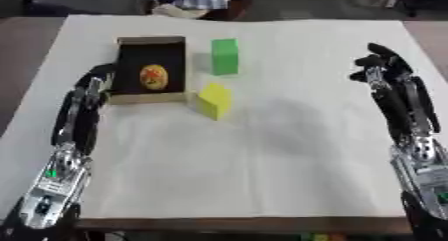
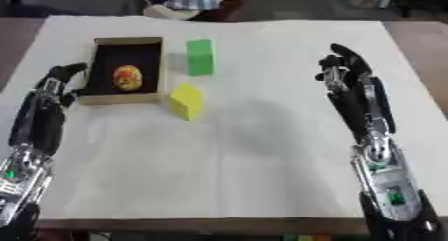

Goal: Pick up objects on the table and place them in the box.

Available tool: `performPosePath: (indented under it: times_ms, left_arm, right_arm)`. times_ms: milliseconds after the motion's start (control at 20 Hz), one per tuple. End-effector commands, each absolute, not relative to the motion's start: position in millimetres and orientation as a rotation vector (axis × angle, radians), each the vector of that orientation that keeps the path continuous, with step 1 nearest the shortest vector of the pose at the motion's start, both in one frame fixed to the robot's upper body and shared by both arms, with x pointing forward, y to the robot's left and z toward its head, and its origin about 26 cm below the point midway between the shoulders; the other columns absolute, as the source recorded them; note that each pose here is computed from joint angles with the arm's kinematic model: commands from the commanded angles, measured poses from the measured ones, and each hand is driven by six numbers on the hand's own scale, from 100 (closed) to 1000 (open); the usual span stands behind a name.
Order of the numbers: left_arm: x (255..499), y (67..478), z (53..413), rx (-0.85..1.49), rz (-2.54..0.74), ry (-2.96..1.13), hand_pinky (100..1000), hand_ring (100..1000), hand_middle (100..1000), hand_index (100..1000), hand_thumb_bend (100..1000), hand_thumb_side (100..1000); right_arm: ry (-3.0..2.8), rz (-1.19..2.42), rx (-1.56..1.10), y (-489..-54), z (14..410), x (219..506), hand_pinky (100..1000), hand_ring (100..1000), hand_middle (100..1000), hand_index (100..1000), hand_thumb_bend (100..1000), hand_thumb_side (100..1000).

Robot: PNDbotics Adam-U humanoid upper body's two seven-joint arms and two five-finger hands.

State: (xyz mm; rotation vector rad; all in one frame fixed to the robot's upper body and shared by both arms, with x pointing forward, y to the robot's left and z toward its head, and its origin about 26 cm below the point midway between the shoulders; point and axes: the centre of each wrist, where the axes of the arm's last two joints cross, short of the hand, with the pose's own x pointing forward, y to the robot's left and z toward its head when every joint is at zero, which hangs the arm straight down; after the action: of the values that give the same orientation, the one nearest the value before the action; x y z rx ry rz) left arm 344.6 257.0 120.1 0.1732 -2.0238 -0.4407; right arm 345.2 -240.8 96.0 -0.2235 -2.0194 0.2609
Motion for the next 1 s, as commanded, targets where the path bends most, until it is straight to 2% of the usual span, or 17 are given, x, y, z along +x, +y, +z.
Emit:
performPosePath:
  times_ms: [50,400,1000]
  left_arm:
    - [348,263,152,0.25,-0.663,-2.055,769,1000,819,813,100,801]
    - [356,249,182,0.303,-1.055,-2.007,765,995,812,818,100,794]
    - [355,241,169,0.243,-1.031,-1.993,759,994,805,811,100,822]
  right_arm:
    - [-2.05,0.273,-0.22,-240,105,345,749,619,663,875,100,700]
    - [-2.05,0.28,-0.215,-240,105,346,749,619,663,876,100,701]
    - [-2.057,0.564,-0.229,-219,129,375,756,624,673,886,100,657]
